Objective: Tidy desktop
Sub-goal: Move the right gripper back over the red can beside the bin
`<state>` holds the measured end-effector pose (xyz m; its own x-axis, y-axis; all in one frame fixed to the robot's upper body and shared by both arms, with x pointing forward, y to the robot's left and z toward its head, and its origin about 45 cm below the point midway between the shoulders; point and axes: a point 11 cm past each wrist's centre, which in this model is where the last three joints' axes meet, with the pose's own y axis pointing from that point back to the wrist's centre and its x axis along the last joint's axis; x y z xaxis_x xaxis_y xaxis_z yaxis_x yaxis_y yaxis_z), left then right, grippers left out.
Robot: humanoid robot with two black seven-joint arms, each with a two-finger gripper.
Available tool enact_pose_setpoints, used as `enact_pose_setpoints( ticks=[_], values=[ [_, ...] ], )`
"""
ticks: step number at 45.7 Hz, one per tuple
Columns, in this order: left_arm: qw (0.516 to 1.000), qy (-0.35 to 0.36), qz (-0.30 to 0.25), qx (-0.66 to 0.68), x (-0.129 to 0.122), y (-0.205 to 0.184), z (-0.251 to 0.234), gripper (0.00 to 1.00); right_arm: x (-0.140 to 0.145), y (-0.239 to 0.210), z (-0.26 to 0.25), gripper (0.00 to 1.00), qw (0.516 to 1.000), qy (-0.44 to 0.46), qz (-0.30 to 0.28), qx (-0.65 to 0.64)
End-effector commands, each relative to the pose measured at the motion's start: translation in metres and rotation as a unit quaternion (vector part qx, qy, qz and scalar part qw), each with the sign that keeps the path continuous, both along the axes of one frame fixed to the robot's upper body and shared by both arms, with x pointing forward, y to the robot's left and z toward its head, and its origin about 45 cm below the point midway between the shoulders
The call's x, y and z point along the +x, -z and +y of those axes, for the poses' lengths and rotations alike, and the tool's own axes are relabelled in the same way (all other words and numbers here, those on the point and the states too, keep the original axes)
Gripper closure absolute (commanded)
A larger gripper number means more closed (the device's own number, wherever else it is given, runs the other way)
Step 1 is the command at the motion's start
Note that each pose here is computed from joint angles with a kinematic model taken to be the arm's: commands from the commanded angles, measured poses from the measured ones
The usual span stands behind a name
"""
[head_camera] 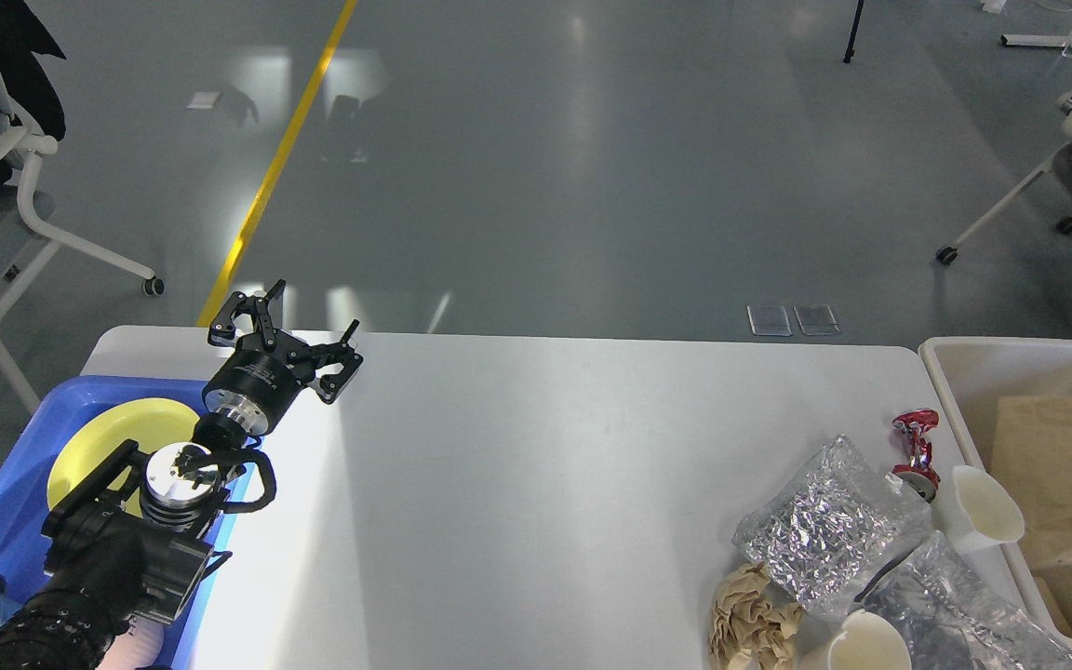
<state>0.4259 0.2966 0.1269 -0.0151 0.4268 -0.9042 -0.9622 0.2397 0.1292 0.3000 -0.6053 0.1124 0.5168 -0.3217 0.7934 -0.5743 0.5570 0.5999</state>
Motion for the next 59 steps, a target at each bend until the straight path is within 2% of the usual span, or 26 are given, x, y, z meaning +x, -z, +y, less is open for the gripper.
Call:
enact_pose_setpoints(
  ticks=[1, 7, 12, 21, 28, 35, 40, 45, 59],
  values=[
    [1.000, 0.000, 0.000, 0.000, 0.000, 0.000, 0.000, 0.03, -0.001, -0.002, -0.002, 0.00, 1.000, 0.002, 0.000, -0.001],
    [1.000, 0.000, 0.000, 0.000, 0.000, 0.000, 0.000, 0.03, 0.011, -0.009, 0.003, 0.00, 0.999, 0.005, 0.010, 0.031],
    [1.000, 0.000, 0.000, 0.000, 0.000, 0.000, 0.000, 0.03, 0.058, -0.046, 0.022, 0.00, 0.997, -0.009, -0.008, 0.081],
    [1.000, 0.000, 0.000, 0.000, 0.000, 0.000, 0.000, 0.03, 0.119, -0.118, 0.055, 0.00, 0.989, -0.044, -0.029, 0.142],
    [1.000, 0.000, 0.000, 0.000, 0.000, 0.000, 0.000, 0.03, 0.163, -0.168, 0.114, 0.00, 0.974, -0.105, 0.001, 0.202],
    [1.000, 0.000, 0.000, 0.000, 0.000, 0.000, 0.000, 0.03, 0.181, -0.196, 0.170, 0.00, 0.955, -0.153, 0.049, 0.249],
    [1.000, 0.000, 0.000, 0.000, 0.000, 0.000, 0.000, 0.03, 0.180, -0.208, 0.203, 0.00, 0.942, -0.171, 0.081, 0.275],
    [1.000, 0.000, 0.001, 0.000, -0.001, 0.001, 0.000, 0.03, 0.161, -0.217, 0.247, 0.00, 0.922, -0.200, 0.139, 0.301],
    [1.000, -0.001, 0.000, 0.000, 0.000, 0.001, 0.000, 0.03, 0.078, -0.211, 0.346, 0.00, 0.884, -0.268, 0.267, 0.277]
  ],
)
